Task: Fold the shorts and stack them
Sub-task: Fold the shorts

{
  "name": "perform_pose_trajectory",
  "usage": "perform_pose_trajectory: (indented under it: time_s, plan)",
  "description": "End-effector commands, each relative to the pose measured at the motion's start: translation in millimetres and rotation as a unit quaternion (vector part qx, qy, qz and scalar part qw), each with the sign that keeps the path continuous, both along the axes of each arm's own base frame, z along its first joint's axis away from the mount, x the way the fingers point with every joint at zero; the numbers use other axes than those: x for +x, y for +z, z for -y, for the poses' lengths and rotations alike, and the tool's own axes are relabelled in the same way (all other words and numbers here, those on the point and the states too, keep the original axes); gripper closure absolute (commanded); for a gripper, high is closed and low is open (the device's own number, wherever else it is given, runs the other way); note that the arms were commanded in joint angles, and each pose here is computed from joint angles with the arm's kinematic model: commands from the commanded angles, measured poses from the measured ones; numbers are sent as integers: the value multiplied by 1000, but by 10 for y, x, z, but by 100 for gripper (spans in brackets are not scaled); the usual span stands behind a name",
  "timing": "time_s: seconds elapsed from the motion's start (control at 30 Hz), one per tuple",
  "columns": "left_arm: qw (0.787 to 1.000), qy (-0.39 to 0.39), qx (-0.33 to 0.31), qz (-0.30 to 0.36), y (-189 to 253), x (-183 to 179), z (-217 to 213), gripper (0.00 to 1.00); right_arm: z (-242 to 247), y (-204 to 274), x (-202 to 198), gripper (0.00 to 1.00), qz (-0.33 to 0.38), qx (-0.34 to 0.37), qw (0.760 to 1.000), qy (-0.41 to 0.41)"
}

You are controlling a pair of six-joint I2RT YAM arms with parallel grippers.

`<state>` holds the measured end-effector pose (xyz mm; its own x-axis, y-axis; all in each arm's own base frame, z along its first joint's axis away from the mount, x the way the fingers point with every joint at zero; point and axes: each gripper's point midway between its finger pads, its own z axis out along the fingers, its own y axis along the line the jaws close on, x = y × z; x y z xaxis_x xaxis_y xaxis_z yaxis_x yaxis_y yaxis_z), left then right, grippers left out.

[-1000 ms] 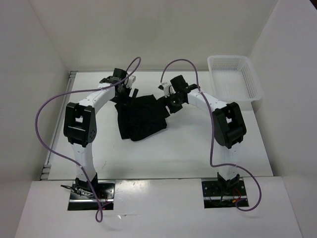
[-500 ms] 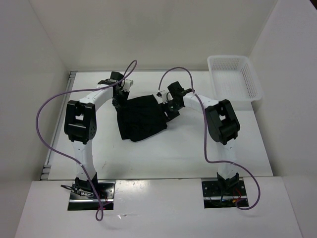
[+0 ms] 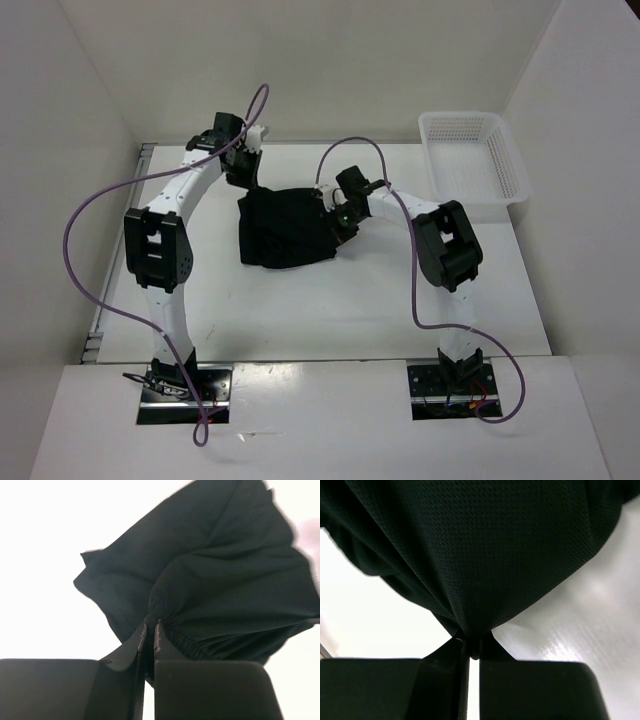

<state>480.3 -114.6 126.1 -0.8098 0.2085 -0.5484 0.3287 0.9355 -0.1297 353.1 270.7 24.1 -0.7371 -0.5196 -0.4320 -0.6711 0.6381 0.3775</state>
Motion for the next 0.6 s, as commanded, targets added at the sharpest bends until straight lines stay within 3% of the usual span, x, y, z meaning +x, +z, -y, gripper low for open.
perform_pose_trajectory:
  time_s: [0.0, 0.07, 0.2, 0.23, 0.3, 0.37, 0.4, 0.43, 0.53, 0.57]
  plan:
    - [997, 10, 0, 76, 639, 137, -61, 100, -108, 149, 133, 100, 26, 11, 999, 17]
    - [996, 14, 3, 87, 690, 179, -76, 100, -139, 197, 160, 100, 30, 18, 999, 19]
    - [997, 34, 28, 67, 342, 251, -212, 100, -201, 208, 173, 99, 28, 21, 999, 16]
    - [997, 38, 30, 60, 236, 276, -256, 98, -214, 235, 196, 92, 32, 23, 999, 16]
    - [997, 42, 38, 48, 18, 323, -274, 78, -238, 235, 233, 83, 34, 26, 999, 12]
    - [997, 49, 42, 47, -50, 393, -329, 59, -244, 223, 271, 58, 35, 23, 999, 6]
    - [997, 49, 42, 48, -57, 417, -326, 38, -244, 256, 322, 50, 44, 20, 999, 3]
    - [996, 54, 42, 49, -29, 427, -373, 28, -233, 291, 339, 47, 50, 18, 999, 0]
    - [993, 53, 29, 102, 499, 448, -355, 12, -237, 445, 395, 39, 76, 21, 997, 8]
    - [991, 51, 19, 126, 782, 405, -339, 12, -225, 440, 405, 35, 78, 18, 997, 6]
